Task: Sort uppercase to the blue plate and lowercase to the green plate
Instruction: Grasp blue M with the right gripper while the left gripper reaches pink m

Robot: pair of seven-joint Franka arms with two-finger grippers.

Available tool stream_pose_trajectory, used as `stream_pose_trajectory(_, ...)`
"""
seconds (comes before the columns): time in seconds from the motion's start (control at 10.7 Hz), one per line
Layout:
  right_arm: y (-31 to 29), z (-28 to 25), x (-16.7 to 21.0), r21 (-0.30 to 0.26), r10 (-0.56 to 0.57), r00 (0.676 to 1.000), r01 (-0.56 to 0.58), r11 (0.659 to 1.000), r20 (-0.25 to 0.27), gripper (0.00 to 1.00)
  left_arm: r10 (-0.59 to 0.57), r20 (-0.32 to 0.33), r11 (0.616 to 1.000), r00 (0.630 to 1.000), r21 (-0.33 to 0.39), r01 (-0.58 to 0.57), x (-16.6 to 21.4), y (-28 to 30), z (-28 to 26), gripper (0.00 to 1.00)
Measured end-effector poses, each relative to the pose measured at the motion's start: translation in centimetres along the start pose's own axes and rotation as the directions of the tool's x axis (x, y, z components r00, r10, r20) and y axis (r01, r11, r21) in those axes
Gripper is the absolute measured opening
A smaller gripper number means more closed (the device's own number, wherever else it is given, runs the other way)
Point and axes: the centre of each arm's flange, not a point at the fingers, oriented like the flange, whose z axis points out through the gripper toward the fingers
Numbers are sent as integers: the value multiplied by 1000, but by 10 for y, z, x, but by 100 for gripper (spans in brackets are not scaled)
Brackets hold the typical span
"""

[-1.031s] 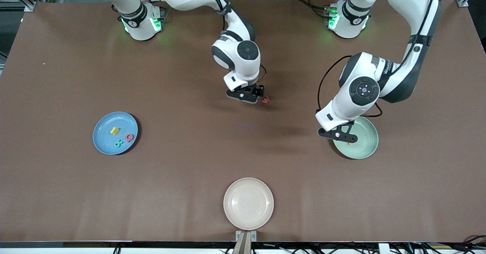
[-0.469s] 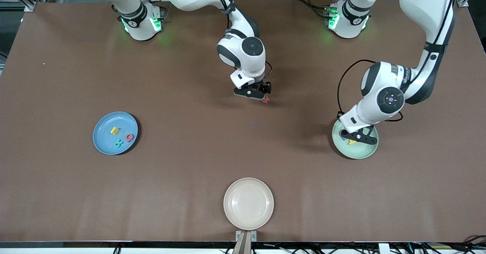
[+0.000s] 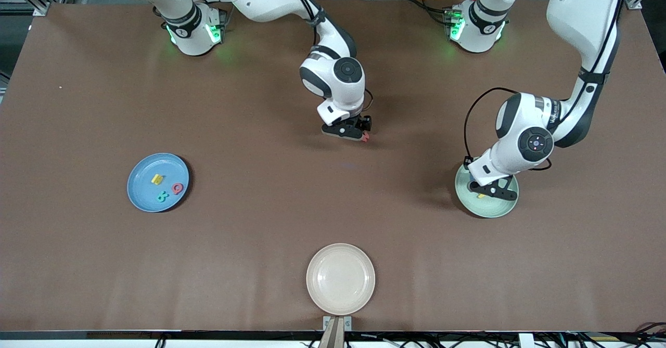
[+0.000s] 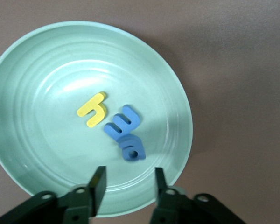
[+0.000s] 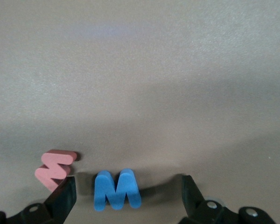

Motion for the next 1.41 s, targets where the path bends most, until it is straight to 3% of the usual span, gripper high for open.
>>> stream_pose_trajectory(0.19,-2,2,-1,0,-3,1000,3,1000,0,100,3,-7,1000,1000,1,-3,2,2,-3,81)
stream_pose_trajectory(0.28,-3,1,-2,2,-4,1000,4,1000,0,91,7,-12,1000,1000,1,-7,3,4,-5,95)
stream_pose_trajectory(0.38,-6,-3,-2,10,-6,1000,6,1000,-3,73,12,-16,1000,1000,1,-12,4,8,-7,100)
stream_pose_trajectory(0.56,-10,-9,-3,18,-9,1000,9,1000,-7,41,6,-21,1000,1000,3,-6,6,30,-10,100)
stream_pose_trajectory(0.84,-10,-13,3,23,-1,1000,2,1000,-13,40,-50,-28,999,998,-16,50,4,108,-16,100)
stream_pose_trajectory(1.03,9,-41,54,-6,38,999,-38,999,-18,40,-20,-28,999,999,-29,19,-1,147,-20,100)
stream_pose_trajectory(1.22,91,-82,171,-89,7,1000,-6,996,11,40,30,-33,999,999,-43,-32,-7,177,-25,100)
stream_pose_trajectory(1.41,191,-90,269,-202,-97,995,92,975,-14,40,84,-40,994,996,-59,-86,-17,219,-31,100)
